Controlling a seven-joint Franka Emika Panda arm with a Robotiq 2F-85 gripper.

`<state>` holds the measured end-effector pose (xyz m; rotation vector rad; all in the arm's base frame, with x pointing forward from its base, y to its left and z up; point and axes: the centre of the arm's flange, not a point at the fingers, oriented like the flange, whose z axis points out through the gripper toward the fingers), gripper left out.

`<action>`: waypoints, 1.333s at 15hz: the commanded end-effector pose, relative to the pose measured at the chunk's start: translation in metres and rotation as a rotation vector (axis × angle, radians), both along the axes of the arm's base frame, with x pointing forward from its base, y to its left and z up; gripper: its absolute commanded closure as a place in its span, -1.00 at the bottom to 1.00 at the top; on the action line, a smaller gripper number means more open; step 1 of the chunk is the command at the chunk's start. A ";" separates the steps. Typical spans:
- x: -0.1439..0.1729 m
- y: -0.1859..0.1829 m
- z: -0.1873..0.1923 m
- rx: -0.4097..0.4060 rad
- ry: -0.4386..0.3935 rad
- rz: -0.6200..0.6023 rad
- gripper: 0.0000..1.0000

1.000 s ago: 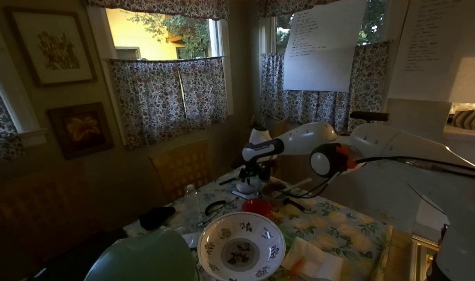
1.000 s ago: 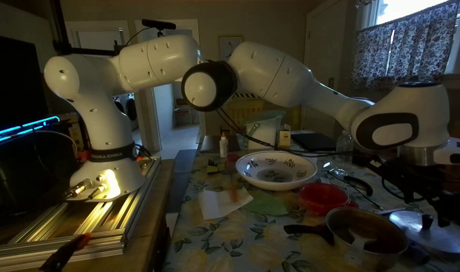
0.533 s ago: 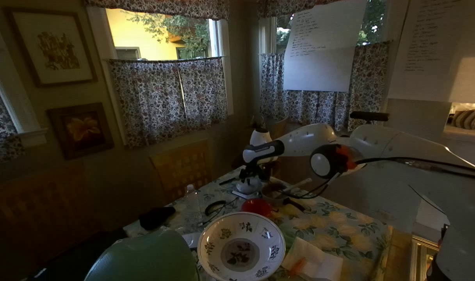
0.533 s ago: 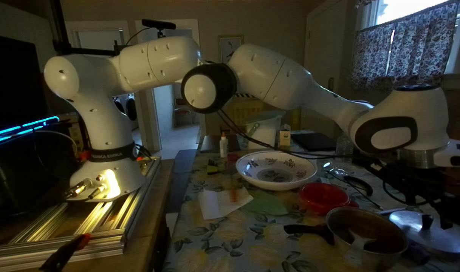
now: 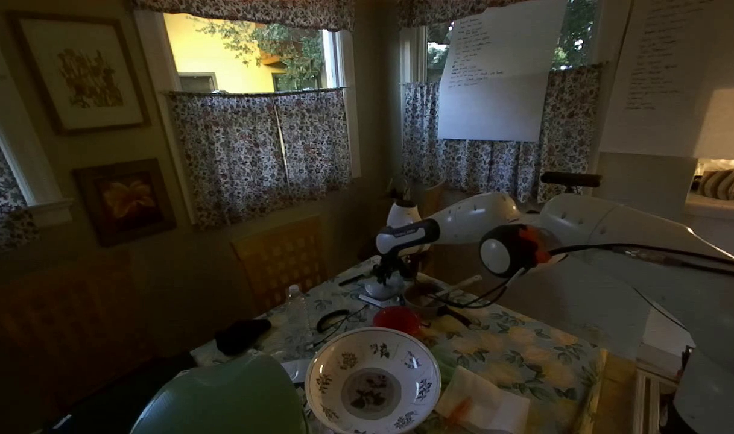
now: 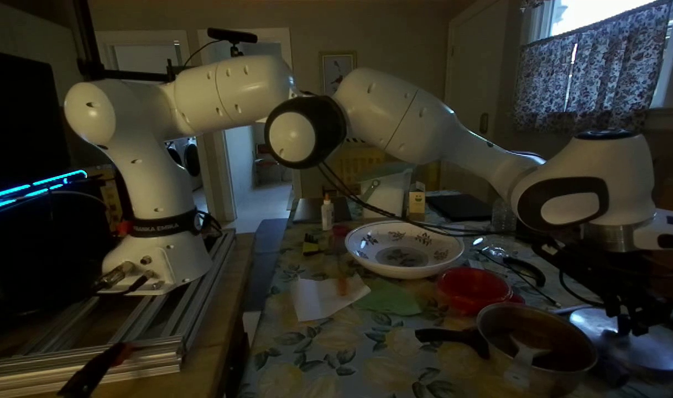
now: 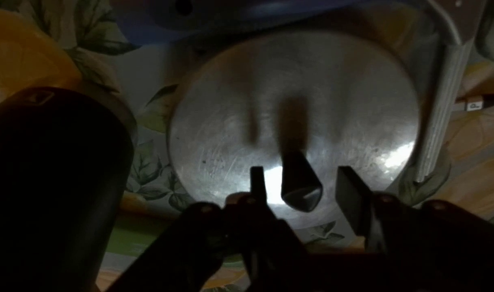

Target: Put the silver lid on top of the silver pot.

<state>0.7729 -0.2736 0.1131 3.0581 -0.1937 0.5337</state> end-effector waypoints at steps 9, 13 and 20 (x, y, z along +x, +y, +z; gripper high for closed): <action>0.024 -0.004 0.004 -0.020 -0.074 0.038 0.87; 0.026 0.019 0.036 -0.016 -0.058 0.037 0.87; 0.018 0.052 0.089 -0.030 -0.029 0.042 0.87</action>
